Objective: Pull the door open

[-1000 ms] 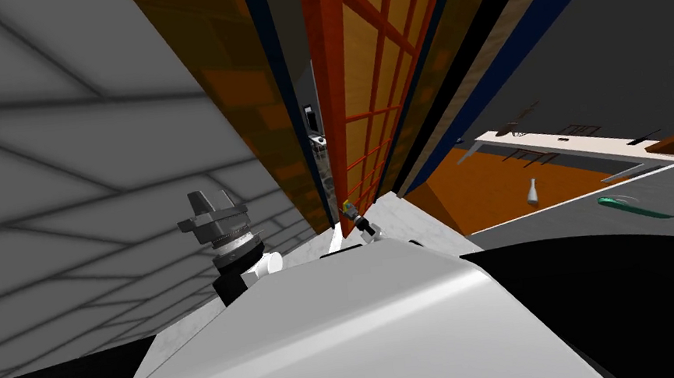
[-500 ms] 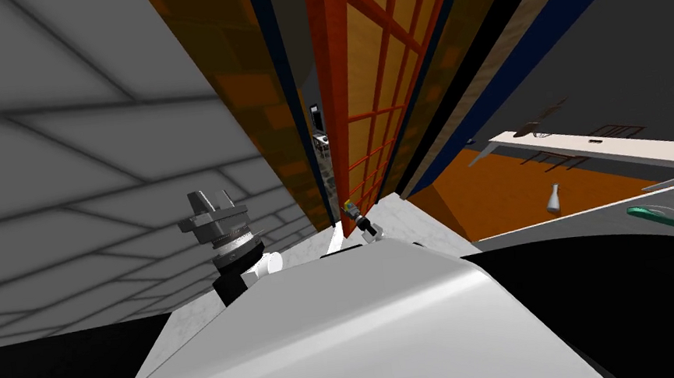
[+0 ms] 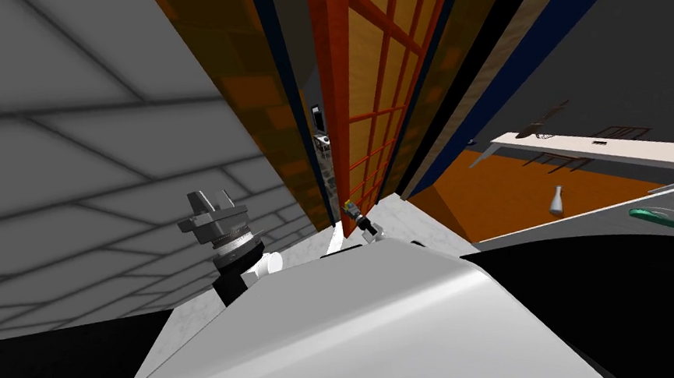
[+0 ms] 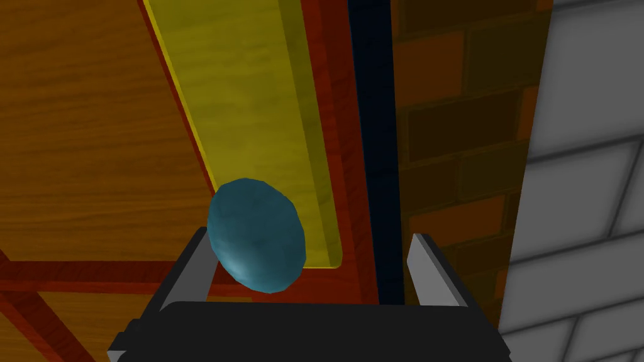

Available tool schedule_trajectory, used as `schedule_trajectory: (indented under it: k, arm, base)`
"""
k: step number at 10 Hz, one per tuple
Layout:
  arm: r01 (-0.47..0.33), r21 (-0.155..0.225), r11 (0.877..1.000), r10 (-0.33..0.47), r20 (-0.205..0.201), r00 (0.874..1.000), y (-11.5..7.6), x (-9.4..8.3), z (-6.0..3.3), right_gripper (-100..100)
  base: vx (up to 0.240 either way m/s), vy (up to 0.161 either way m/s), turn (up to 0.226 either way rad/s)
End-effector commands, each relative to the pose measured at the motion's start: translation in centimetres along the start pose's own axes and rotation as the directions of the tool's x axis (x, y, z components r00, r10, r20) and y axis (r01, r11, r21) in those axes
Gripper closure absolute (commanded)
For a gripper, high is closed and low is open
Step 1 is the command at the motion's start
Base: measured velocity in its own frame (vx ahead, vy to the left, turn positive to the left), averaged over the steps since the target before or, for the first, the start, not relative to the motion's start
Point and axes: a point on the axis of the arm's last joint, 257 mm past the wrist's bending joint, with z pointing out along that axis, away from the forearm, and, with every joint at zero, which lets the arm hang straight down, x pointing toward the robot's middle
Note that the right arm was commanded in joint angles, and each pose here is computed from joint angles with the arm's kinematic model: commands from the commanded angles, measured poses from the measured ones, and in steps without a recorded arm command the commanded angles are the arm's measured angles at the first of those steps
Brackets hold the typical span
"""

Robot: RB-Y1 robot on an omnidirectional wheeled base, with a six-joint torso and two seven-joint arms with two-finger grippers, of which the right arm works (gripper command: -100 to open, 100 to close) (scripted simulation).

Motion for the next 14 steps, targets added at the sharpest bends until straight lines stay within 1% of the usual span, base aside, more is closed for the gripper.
schedule_trajectory:
  k: [1, 3, 4, 5, 7, 8, 9, 11, 14]
  arm:
    - [-0.068, -0.008, 0.998, 0.068, -0.025, 0.997, 1.5, 1.6, -0.64, 100]
    - [-0.142, 0.006, 0.99, 0.142, -0.017, 0.99, 1.0, 1.4, -0.81, 100]
    - [-0.148, 0.006, 0.989, 0.148, -0.017, 0.989, 1.0, 1.4, -0.81, 100]
    - [-0.184, 0.013, 0.983, 0.185, -0.011, 0.983, 0.7, 1.3, -0.89, 100]
    - [-0.187, 0.012, 0.982, 0.187, -0.01, 0.982, 0.8, 1.2, -0.78, 100]
    - [-0.188, 0.013, 0.982, 0.188, -0.011, 0.982, 0.7, 1.3, -0.89, 100]
    - [-0.186, 0.002, 0.983, 0.186, 0.008, 0.983, 1.0, 0.4, -0.44, 100]
    - [-0.188, 0.013, 0.982, 0.188, -0.011, 0.982, 0.7, 1.3, -0.89, 100]
    - [-0.188, 0.013, 0.982, 0.188, -0.011, 0.982, 0.7, 1.3, -0.89, 100]
  base:
    - [-0.04, -0.031, 0.09]
    - [-0.057, -0.057, 0.127]
    - [-0.035, -0.049, 0.068]
    - [-0.034, -0.034, 0.107]
    - [-0.031, -0.014, 0.013]
    - [0.007, 0.01, -0.005]
    - [0.007, 0.012, -0.03]
    - [0.002, 0.0, 0.002]
    - [0.005, -0.007, 0.003]
